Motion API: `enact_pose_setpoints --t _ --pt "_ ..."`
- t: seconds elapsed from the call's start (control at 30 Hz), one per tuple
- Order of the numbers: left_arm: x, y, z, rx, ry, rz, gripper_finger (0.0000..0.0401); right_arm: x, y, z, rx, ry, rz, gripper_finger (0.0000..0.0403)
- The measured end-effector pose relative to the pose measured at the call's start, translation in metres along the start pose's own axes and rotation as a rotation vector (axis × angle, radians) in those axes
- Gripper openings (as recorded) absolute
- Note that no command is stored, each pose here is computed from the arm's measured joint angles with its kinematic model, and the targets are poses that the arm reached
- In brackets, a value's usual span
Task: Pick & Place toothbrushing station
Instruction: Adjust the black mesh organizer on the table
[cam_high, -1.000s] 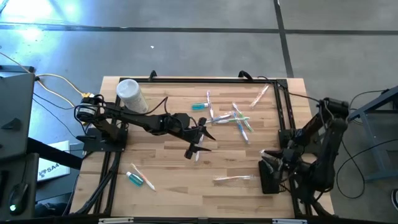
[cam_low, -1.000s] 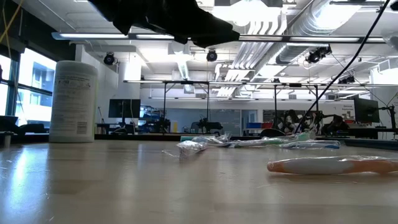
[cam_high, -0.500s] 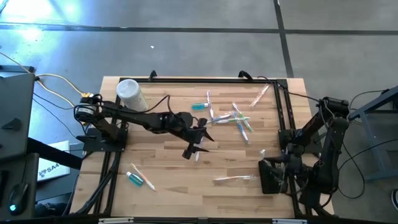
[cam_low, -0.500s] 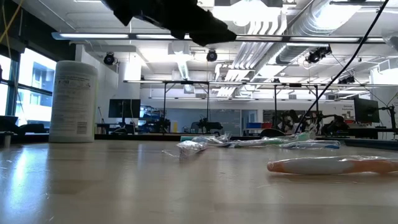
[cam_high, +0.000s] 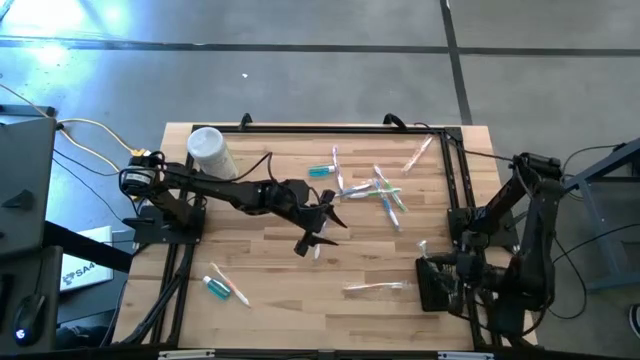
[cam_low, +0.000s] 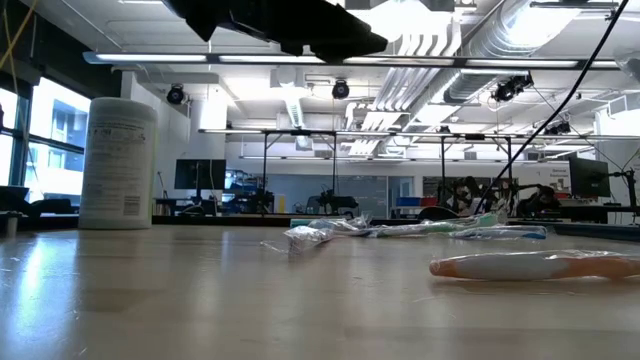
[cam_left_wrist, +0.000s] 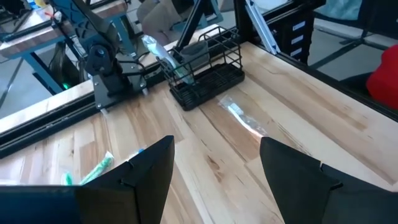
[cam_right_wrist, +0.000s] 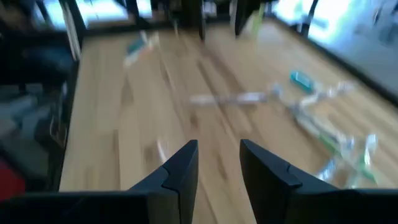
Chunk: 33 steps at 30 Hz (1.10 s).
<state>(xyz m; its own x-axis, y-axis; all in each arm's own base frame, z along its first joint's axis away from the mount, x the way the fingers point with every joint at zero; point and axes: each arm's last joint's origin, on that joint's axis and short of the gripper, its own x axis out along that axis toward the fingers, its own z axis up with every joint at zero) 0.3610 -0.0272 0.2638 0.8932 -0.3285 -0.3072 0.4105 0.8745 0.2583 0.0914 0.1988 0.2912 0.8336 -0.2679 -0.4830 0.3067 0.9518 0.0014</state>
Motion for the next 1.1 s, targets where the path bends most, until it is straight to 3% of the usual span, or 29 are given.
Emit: enact_pose_setpoints --t 0.23,0.4,0.7,0.93,1.1 --pt "0.0 -0.001 -0.002 -0.015 0.024 -0.008 0.0237 0.0 -0.019 0.048 0.071 0.395 0.003 0.0111" --pt "0.0 -0.002 -0.005 -0.04 0.054 -0.017 0.0237 0.0 -0.05 0.06 0.237 0.67 -0.081 0.0111" --pt "0.0 -0.002 -0.006 -0.054 0.066 -0.017 0.0237 0.001 -0.073 0.069 0.335 0.674 -0.076 0.0111" --pt "0.0 -0.002 -0.006 -0.055 0.066 -0.017 0.0237 0.003 -0.07 0.068 0.249 0.672 -0.063 0.0121" --pt "0.0 -0.002 -0.006 -0.058 0.066 -0.016 0.0237 0.016 -0.059 0.055 0.053 0.838 -0.035 0.0142"
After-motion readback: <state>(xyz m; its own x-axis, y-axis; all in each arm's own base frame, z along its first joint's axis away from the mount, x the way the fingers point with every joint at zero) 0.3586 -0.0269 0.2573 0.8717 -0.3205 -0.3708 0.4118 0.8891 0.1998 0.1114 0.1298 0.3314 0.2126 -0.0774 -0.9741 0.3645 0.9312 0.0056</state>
